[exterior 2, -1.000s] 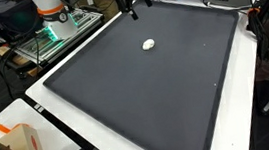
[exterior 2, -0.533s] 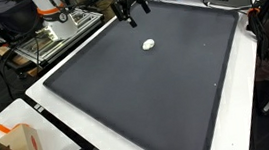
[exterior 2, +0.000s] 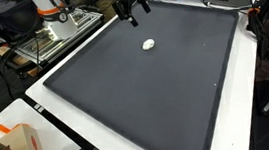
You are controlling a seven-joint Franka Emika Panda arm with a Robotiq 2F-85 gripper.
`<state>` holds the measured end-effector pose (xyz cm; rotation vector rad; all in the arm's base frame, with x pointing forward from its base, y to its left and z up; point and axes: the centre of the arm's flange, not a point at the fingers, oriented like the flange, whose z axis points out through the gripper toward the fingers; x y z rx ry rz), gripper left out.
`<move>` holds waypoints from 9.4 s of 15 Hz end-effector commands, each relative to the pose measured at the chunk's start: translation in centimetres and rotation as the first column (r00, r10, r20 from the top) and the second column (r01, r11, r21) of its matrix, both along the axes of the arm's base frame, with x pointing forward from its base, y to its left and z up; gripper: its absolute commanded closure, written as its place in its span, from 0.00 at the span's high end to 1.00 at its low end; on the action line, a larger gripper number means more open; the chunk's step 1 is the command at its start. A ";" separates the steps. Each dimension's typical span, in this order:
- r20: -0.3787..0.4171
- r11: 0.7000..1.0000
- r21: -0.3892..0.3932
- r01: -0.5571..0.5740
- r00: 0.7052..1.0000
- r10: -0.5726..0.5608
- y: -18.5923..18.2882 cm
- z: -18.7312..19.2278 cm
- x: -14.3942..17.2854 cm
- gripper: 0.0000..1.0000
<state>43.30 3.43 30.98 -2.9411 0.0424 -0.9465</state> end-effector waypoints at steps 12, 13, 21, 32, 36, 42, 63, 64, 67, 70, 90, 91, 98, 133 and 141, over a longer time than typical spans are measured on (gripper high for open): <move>-0.124 1.000 0.015 -0.003 0.992 0.005 3.0 -3.0 -0.8 1.00; -0.124 1.000 0.015 -0.003 0.992 0.004 3.0 -3.0 -0.8 1.00; -0.121 1.000 0.005 -0.001 0.993 0.002 3.0 -2.9 -0.1 1.00; -0.254 0.999 -0.029 -0.030 0.967 0.021 4.5 -2.9 2.3 1.00; -0.312 0.999 -0.022 -0.025 0.950 0.017 5.3 -1.2 4.4 1.00; -0.303 0.999 -0.040 -0.013 0.953 0.000 6.5 -2.9 4.4 1.00; -0.554 0.989 -0.078 0.126 0.819 -0.148 3.5 0.0 11.8 1.00; -0.569 0.987 -0.085 0.133 0.807 -0.158 3.2 0.0 12.5 1.00; -0.611 0.986 -0.077 0.145 0.775 -0.162 2.3 -0.1 14.5 1.00; -0.645 0.984 -0.067 0.168 0.745 -0.171 2.0 -0.5 16.2 1.00; -0.813 0.972 -0.082 0.221 0.549 -0.193 0.5 -0.6 23.5 1.00; -0.827 0.973 -0.074 0.217 0.532 -0.181 0.6 -0.8 23.9 1.00; -0.883 0.981 -0.058 0.186 0.449 -0.138 0.8 -3.8 26.0 1.00; -0.979 0.993 -0.075 0.090 0.181 -0.090 0.7 -13.5 27.4 1.00; -0.984 0.996 -0.052 0.067 0.168 -0.063 1.1 -14.0 27.4 1.00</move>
